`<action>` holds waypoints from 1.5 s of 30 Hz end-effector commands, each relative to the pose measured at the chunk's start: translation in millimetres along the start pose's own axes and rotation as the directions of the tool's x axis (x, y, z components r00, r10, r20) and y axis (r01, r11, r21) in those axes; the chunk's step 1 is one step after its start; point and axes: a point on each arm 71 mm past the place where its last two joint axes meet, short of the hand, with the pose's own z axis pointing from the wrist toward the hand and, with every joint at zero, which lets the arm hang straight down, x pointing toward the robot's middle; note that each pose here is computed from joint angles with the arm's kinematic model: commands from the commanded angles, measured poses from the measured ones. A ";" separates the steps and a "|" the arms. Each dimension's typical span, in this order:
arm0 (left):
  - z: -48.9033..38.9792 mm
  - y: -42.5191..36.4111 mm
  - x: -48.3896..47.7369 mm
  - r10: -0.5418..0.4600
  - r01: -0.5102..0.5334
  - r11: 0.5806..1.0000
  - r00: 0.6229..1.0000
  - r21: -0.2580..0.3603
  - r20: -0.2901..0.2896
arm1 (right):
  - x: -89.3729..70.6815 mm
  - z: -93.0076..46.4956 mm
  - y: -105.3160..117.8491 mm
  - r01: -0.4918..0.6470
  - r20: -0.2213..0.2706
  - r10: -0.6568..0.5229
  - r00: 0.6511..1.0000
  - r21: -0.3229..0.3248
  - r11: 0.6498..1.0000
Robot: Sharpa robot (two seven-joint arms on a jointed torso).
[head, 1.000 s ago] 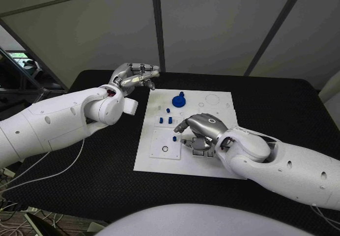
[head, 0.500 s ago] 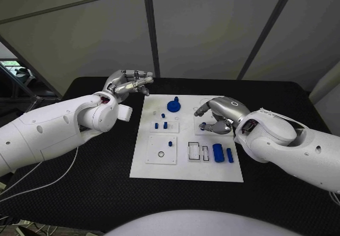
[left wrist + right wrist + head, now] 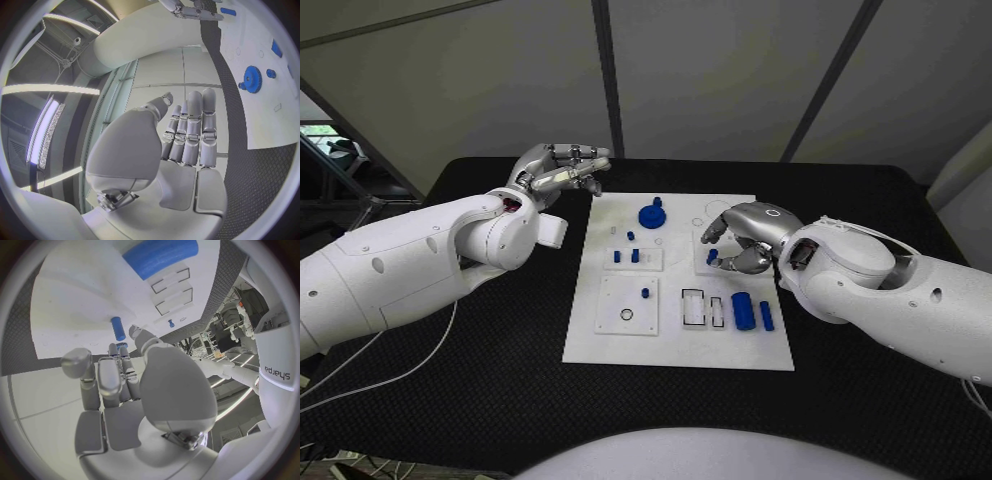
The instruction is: Assemble the parts on the task board
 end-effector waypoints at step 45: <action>1.6 -0.1 1.6 -0.008 0.008 1.000 1.000 -0.001 -0.012 | -27.1 -14.0 35.3 0.004 0.123 0.005 0.992 -0.071 0.997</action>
